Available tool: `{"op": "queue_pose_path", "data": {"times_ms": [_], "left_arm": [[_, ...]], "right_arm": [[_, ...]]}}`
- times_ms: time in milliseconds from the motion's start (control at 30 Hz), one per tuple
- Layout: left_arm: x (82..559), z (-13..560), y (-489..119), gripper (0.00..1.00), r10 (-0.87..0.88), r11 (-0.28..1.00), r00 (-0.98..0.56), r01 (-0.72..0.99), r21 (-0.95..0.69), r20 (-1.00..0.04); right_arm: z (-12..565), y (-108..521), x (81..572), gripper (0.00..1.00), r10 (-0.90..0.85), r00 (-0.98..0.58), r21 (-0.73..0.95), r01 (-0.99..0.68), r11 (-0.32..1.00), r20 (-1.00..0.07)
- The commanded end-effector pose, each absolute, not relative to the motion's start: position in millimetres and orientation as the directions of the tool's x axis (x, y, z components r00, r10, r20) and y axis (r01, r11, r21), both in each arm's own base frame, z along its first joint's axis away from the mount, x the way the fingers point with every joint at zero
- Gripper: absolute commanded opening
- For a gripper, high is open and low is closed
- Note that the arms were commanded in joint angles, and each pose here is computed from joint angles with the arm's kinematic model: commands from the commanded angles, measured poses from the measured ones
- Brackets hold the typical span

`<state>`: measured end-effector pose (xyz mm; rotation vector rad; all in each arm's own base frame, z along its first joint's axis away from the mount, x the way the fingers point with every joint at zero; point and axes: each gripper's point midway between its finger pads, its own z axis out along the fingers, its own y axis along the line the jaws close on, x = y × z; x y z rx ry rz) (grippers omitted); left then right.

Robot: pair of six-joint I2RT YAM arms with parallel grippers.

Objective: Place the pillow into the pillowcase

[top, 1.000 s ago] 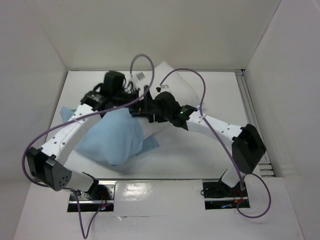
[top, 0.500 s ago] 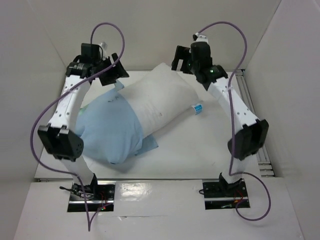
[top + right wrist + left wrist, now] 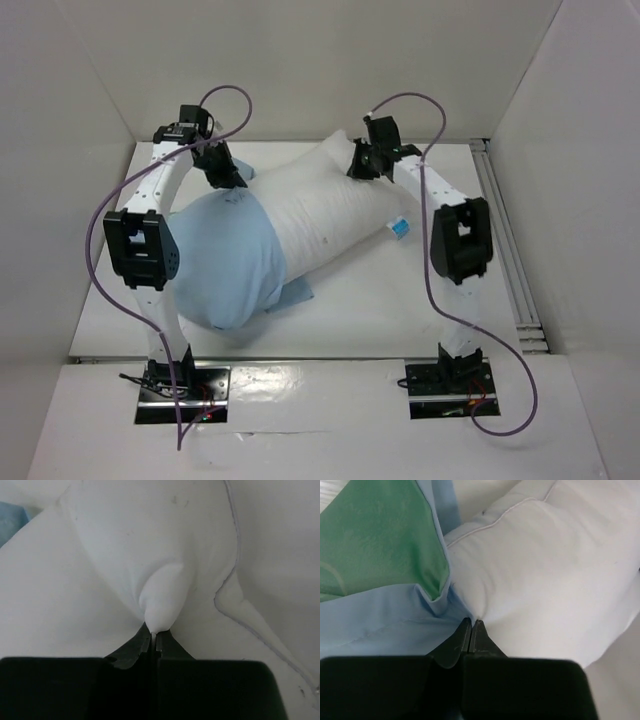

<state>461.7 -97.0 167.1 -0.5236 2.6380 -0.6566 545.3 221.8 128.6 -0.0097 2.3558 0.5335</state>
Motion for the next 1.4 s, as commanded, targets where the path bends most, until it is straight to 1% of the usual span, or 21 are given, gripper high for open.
{"op": "queue_pose_path", "data": {"times_ms": [0, 100, 133, 233, 367, 400, 533, 567, 633, 667, 700, 733, 767, 900, 933, 967, 1000, 1033, 1167, 1267, 1367], "left_arm": [[457.5, 230.3, -130.7, 0.0, -0.353, 0.782, -0.871, -0.074, -0.619, -0.341], [454.5, 264.8, -140.9, 0.0, -0.329, 0.781, -0.845, 0.007, -0.624, -0.421], [457.1, 271.5, -139.5, 0.0, -0.323, 0.788, -0.834, 0.025, -0.615, -0.448], [457.1, 277.2, -146.3, 0.0, -0.312, 0.792, -0.828, 0.045, -0.609, -0.466], [452.9, 278.3, -172.6, 0.0, -0.257, 0.763, -0.852, 0.111, -0.637, -0.456], [452.3, 273.4, -178.2, 0.0, -0.238, 0.76, -0.861, 0.123, -0.639, -0.449], [449.5, 296.0, -206.4, 0.01, -0.167, 0.742, -0.835, 0.244, -0.625, -0.524], [450.1, 295.0, -211.1, 0.07, -0.159, 0.739, -0.837, 0.251, -0.625, -0.524], [452.4, 292.1, -210.5, 0.28, -0.162, 0.76, -0.83, 0.24, -0.604, -0.533], [459.9, 282.8, -204.3, 0.31, -0.173, 0.792, -0.826, 0.208, -0.575, -0.537], [466.6, 276.2, -192.2, 0.25, -0.191, 0.837, -0.812, 0.159, -0.524, -0.552], [464.6, 276.1, -197.0, 0.25, -0.183, 0.835, -0.813, 0.168, -0.523, -0.552], [472.4, 265.2, -183.0, 0.0, -0.19, 0.881, -0.802, 0.116, -0.459, -0.567], [478.4, 247.4, -177.5, 0.01, -0.167, 0.913, -0.804, 0.094, -0.398, -0.571], [480.9, 240.8, -175.7, 0.09, -0.158, 0.919, -0.807, 0.09, -0.383, -0.569], [480.6, 240.0, -177.2, 0.14, -0.153, 0.925, -0.805, 0.088, -0.37, -0.574], [482.7, 235.1, -175.4, 0.14, -0.153, 0.93, -0.807, 0.078, -0.359, -0.571], [482.8, 235.0, -175.4, 0.0, -0.153, 0.93, -0.807, 0.078, -0.359, -0.571], [468.5, 253.8, -212.0, 0.0, -0.101, 0.892, -0.796, 0.193, -0.409, -0.596], [441.9, 285.9, -272.5, 0.0, -0.032, 0.792, -0.788, 0.355, -0.497, -0.614], [402.2, 339.9, -331.5, 0.0, -0.001, 0.607, -0.769, 0.507, -0.612, -0.639]], "right_arm": [[184.6, 221.4, 476.1, 0.0, 0.127, -0.688, 0.351, -0.195, 0.916, -0.715], [194.0, 198.6, 411.6, 0.0, 0.125, -0.642, 0.31, -0.184, 0.933, -0.757], [188.3, 186.7, 382.3, 0.0, 0.121, -0.658, 0.3, -0.166, 0.94, -0.743], [177.1, 188.7, 331.9, 0.0, 0.087, -0.695, 0.289, -0.179, 0.941, -0.713], [164.7, 202.5, 298.5, 0.0, 0.048, -0.725, 0.288, -0.211, 0.934, -0.687], [169.6, 204.1, 297.0, 0.0, 0.076, -0.718, 0.302, -0.193, 0.934, -0.692], [172.8, 215.1, 284.9, 0.0, 0.057, -0.712, 0.307, -0.228, 0.924, -0.7], [172.6, 212.2, 286.9, 0.0, 0.05, -0.704, 0.289, -0.225, 0.93, -0.709], [165.8, 209.3, 285.9, 0.0, 0.036, -0.712, 0.262, -0.211, 0.942, -0.701], [168.0, 207.7, 286.9, 0.0, 0.028, -0.707, 0.25, -0.212, 0.945, -0.706], [168.1, 206.3, 287.8, 0.0, 0.03, -0.704, 0.245, -0.206, 0.947, -0.709], [168.1, 206.3, 287.8, 0.0, 0.03, -0.704, 0.245, -0.206, 0.947, -0.709], [168.1, 206.3, 287.8, 0.0, 0.03, -0.704, 0.245, -0.206, 0.947, -0.709], [168.8, 202.3, 285.6, 0.0, 0.028, -0.705, 0.235, -0.198, 0.952, -0.708], [168.8, 200.7, 286.6, 0.0, 0.029, -0.702, 0.229, -0.192, 0.954, -0.711], [168.8, 200.7, 286.6, 0.0, 0.029, -0.702, 0.229, -0.192, 0.954, -0.711], [168.8, 200.7, 286.6, 0.0, 0.029, -0.702, 0.229, -0.192, 0.954, -0.711], [168.8, 200.7, 286.6, 0.0, 0.029, -0.702, 0.229, -0.192, 0.954, -0.711], [174.4, 203.0, 289.7, 0.0, 0.038, -0.691, 0.237, -0.196, 0.952, -0.722], [198.8, 217.5, 308.9, 0.0, 0.077, -0.639, 0.272, -0.213, 0.938, -0.765], [253.4, 240.3, 338.0, 0.0, 0.114, -0.555, 0.304, -0.264, 0.915, -0.824]]}}
